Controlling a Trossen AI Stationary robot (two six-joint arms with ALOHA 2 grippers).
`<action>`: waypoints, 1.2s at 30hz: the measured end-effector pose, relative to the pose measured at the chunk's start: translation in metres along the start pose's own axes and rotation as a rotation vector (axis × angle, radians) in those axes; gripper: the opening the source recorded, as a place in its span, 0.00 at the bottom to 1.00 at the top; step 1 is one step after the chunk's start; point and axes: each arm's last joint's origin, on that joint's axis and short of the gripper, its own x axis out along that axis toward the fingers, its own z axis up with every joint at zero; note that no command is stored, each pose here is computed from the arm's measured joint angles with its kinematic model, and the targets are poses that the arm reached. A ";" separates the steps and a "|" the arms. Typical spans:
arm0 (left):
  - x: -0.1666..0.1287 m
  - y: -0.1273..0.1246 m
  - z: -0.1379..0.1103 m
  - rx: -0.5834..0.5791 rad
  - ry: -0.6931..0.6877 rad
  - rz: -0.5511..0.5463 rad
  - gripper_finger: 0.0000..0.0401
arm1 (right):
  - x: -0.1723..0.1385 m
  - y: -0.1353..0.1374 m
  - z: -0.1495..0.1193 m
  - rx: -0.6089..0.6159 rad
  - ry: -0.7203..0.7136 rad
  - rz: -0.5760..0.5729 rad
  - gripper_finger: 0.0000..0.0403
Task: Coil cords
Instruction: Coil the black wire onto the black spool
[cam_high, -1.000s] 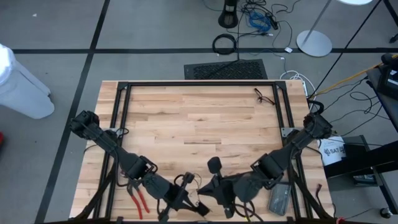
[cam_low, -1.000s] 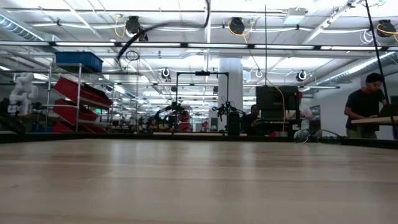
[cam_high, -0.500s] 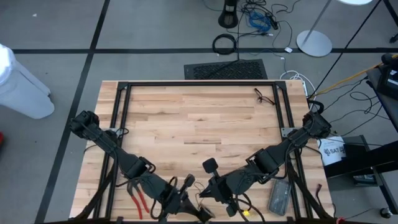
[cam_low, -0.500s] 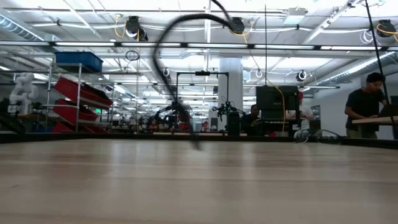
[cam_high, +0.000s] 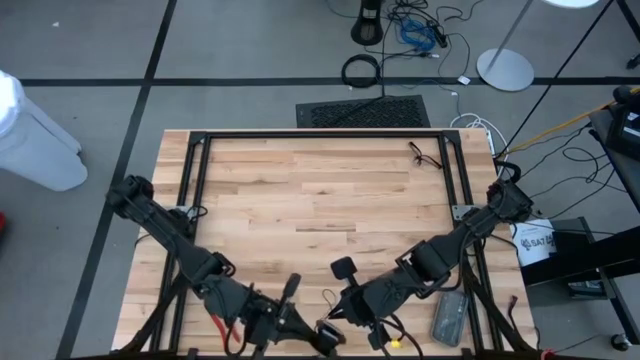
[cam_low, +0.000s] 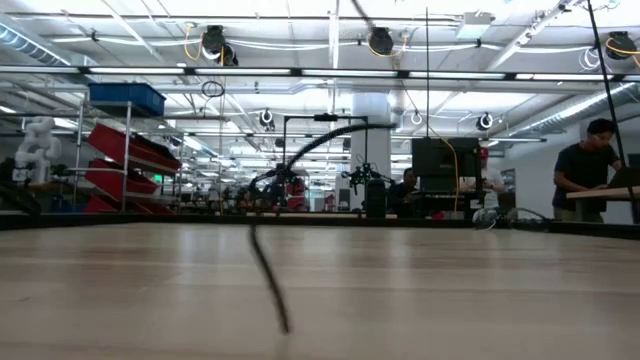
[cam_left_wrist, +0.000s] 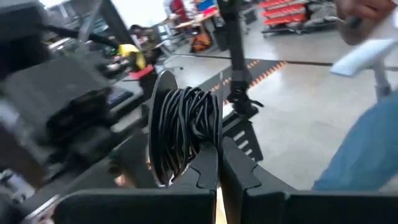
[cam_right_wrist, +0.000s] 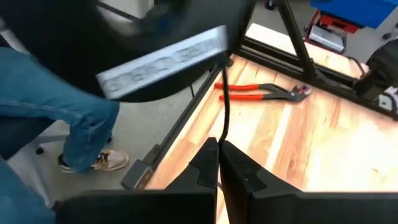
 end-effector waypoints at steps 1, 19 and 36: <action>-0.002 0.001 0.002 -0.010 0.000 0.010 0.01 | 0.000 0.001 0.000 0.009 0.002 0.002 0.00; -0.012 0.007 0.007 -0.074 0.048 0.118 0.01 | -0.012 0.034 -0.025 0.144 0.177 -0.300 0.10; -0.019 0.004 -0.013 -0.140 0.309 0.264 0.01 | 0.033 0.052 -0.105 0.289 0.044 -0.548 0.24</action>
